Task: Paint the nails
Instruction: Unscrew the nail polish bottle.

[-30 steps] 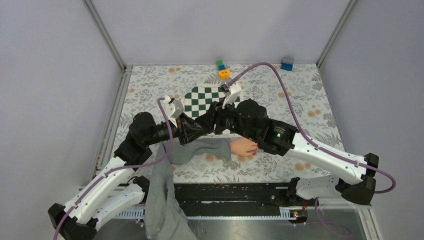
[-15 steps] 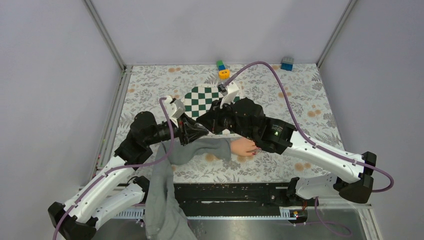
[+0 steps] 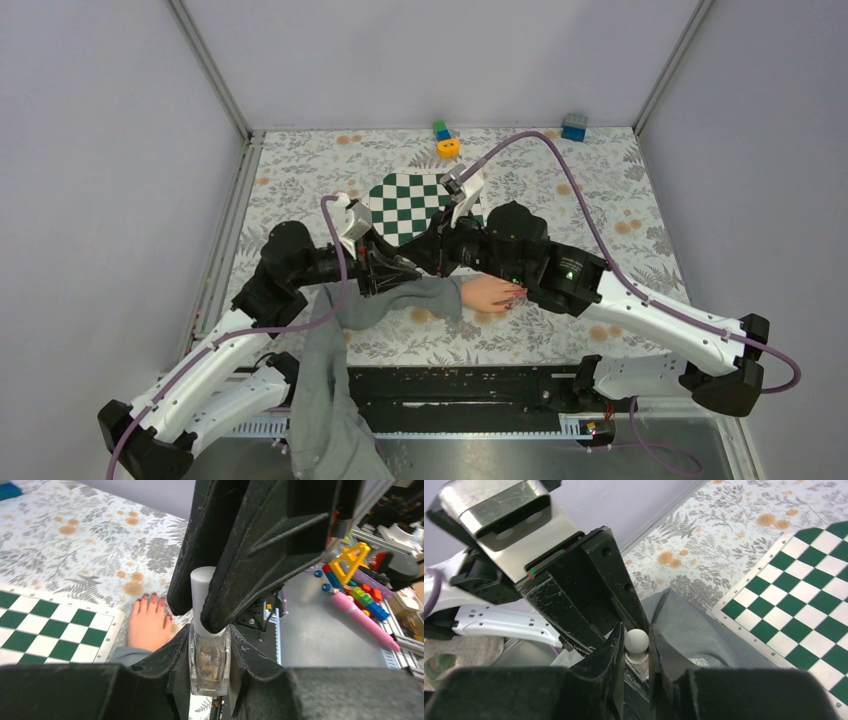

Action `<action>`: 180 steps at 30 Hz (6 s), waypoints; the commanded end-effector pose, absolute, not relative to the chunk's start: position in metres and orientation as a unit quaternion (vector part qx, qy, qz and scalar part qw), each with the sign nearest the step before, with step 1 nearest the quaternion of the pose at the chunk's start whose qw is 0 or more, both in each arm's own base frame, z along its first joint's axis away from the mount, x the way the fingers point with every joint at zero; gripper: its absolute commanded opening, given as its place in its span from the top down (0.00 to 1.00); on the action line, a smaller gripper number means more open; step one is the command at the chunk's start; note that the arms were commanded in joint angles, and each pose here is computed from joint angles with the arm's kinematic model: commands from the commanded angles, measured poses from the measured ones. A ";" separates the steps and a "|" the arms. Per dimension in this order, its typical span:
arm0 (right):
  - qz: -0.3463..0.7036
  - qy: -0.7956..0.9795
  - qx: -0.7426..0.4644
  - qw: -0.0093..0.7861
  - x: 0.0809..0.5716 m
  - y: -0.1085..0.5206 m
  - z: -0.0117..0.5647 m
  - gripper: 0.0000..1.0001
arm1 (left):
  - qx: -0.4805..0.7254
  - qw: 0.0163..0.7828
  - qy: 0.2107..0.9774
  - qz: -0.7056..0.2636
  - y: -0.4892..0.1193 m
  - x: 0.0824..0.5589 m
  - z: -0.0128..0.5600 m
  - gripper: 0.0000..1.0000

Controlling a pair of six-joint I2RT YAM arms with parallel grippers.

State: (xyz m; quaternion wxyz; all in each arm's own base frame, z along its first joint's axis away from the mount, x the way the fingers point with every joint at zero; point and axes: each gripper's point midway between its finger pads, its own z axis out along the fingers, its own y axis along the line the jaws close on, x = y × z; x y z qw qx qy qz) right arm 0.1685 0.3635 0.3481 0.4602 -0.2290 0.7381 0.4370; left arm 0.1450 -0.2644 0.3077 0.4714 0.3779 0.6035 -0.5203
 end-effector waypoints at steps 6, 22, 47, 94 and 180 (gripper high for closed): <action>0.568 0.617 -0.353 0.415 0.101 0.378 0.385 1.00 | 0.447 0.462 0.481 -0.596 -0.269 0.102 0.354 1.00; 0.655 0.492 -0.453 0.353 0.040 0.368 0.404 1.00 | 0.481 0.417 0.437 -0.635 -0.265 0.077 0.361 1.00; 0.508 0.614 -0.311 0.519 0.119 0.317 0.389 0.01 | 0.423 0.528 0.505 -0.535 -0.260 0.120 0.354 1.00; 0.408 0.768 -0.130 0.477 0.188 0.359 0.366 0.45 | 0.334 0.554 0.629 -0.431 -0.259 0.174 0.320 1.00; 0.498 0.659 -0.222 0.518 0.148 0.313 0.376 0.04 | 0.413 0.532 0.577 -0.461 -0.256 0.142 0.338 1.00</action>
